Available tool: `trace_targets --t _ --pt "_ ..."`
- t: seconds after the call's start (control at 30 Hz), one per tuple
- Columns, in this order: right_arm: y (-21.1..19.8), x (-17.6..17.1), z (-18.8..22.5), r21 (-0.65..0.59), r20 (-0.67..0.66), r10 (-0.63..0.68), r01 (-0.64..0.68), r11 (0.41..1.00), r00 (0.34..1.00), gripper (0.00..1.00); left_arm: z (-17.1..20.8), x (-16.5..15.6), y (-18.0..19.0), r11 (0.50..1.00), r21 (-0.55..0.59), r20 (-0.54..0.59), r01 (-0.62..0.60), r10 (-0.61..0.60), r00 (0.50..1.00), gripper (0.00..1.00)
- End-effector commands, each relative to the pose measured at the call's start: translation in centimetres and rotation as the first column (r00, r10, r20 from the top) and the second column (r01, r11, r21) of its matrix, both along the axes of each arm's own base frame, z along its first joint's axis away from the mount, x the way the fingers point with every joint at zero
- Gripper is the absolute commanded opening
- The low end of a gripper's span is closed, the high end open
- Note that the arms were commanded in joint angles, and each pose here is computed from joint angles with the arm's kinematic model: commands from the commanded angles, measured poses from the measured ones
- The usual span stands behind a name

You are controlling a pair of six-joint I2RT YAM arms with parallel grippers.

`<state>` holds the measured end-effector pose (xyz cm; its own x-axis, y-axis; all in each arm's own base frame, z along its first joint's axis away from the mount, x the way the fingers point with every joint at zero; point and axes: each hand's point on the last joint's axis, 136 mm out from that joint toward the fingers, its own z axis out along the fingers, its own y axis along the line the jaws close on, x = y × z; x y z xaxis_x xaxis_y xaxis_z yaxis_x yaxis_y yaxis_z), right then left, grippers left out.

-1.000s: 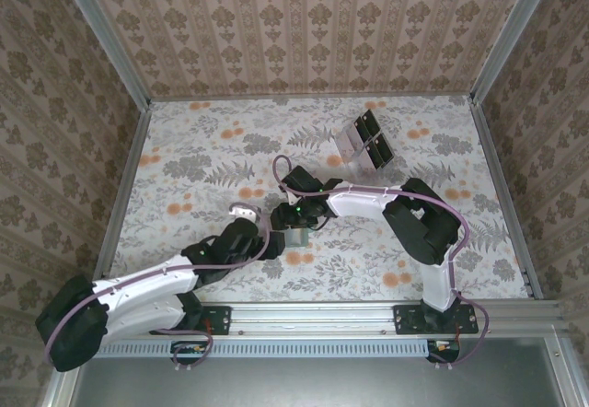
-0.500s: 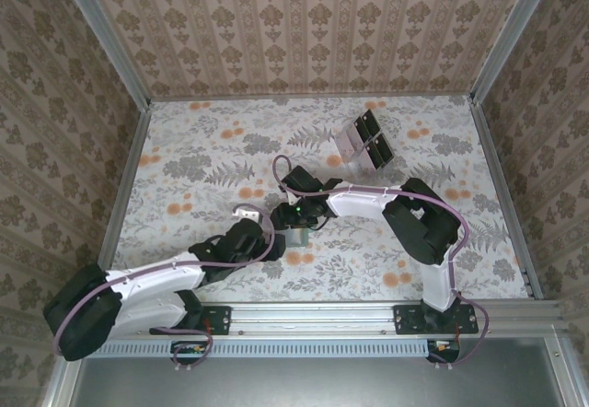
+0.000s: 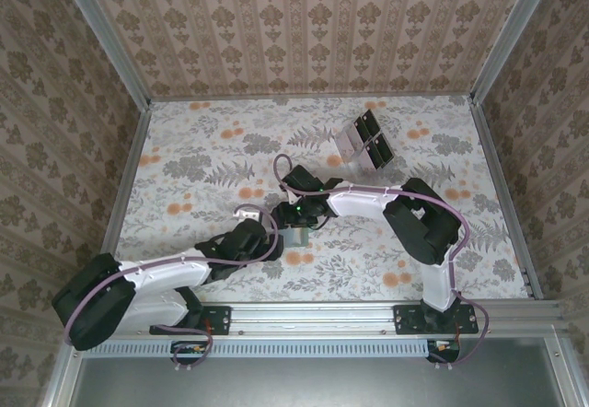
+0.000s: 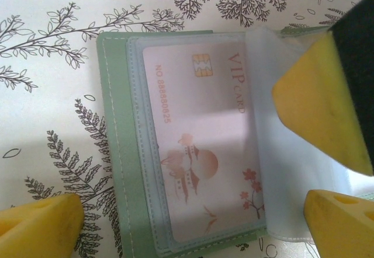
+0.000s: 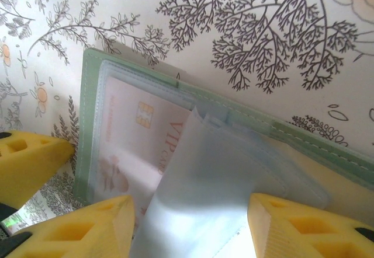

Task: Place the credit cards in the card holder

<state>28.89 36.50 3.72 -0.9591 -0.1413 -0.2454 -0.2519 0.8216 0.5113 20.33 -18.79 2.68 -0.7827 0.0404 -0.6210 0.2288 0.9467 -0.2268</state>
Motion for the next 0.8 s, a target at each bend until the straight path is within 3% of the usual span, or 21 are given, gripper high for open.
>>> trace_targets --t 0.0,0.4,0.77 --pt "-0.5 0.9 3.5 0.074 0.037 -0.051 0.048 0.996 0.998 0.56 -0.9 0.0 0.9 0.999 0.034 -0.004 -0.013 0.013 1.000 1.00" --pt "-1.7 0.0 3.6 0.178 -0.012 -0.172 0.172 0.969 0.985 0.56 -1.0 -0.1 1.0 0.999 0.033 -0.006 -0.011 0.012 1.000 1.00" --pt "-0.3 -0.3 1.8 0.201 -0.060 -0.162 0.171 0.965 0.985 0.57 -0.9 -0.1 1.0 1.000 0.028 -0.004 -0.012 0.012 1.000 1.00"
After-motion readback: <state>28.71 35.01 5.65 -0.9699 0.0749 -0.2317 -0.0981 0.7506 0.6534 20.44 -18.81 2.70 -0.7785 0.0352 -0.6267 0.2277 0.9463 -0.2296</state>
